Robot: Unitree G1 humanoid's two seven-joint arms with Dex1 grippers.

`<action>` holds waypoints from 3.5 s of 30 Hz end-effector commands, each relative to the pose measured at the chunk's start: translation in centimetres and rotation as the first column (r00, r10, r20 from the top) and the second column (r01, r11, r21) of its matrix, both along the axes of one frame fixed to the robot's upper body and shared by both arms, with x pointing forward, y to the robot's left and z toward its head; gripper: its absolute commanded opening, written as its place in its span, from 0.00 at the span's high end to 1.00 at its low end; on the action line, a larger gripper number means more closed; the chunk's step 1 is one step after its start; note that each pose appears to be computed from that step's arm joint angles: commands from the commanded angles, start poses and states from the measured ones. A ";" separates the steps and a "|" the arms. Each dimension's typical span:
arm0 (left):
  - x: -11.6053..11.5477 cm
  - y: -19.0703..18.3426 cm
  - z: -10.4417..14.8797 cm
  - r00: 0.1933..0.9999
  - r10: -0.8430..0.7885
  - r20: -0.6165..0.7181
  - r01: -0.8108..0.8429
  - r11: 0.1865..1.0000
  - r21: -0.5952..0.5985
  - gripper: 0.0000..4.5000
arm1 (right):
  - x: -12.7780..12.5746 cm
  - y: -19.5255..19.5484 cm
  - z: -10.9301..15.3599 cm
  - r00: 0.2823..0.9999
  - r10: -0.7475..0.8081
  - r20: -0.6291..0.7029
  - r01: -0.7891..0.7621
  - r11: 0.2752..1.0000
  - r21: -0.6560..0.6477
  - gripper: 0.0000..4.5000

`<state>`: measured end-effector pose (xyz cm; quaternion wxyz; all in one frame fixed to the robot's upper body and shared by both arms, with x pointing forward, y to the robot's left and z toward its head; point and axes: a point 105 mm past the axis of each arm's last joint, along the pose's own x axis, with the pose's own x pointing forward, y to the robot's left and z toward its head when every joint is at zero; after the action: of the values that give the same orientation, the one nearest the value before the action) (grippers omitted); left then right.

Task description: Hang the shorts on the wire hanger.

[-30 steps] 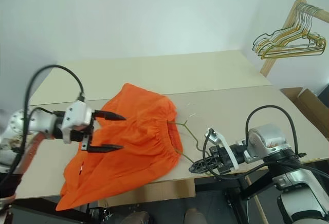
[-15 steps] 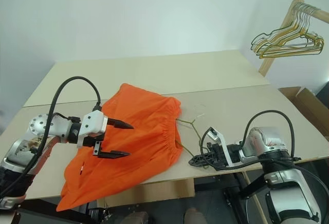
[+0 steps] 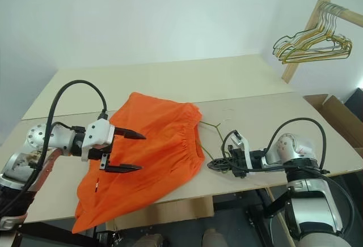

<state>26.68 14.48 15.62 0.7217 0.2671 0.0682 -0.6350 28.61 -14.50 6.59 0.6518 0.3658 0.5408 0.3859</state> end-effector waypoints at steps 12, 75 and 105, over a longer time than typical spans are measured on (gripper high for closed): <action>0.1 0.4 1.5 0.998 0.004 0.067 -0.003 1.000 -0.004 0.00 | 4.8 2.0 1.6 0.987 -0.003 0.163 -0.001 1.000 0.028 1.00; 10.5 2.5 3.5 0.935 -0.204 0.291 0.025 0.856 0.517 0.43 | 5.2 4.4 9.3 0.050 0.780 0.624 0.032 0.623 -0.781 1.00; 10.6 2.9 4.1 0.983 -0.028 0.180 -0.033 0.944 0.328 1.00 | 5.1 -2.1 12.6 0.242 0.643 0.727 0.169 0.710 -0.684 0.00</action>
<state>37.21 17.10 18.41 0.6586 0.4413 0.1256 -0.5965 33.86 -15.88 17.16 0.8274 -0.2866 0.2202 0.4298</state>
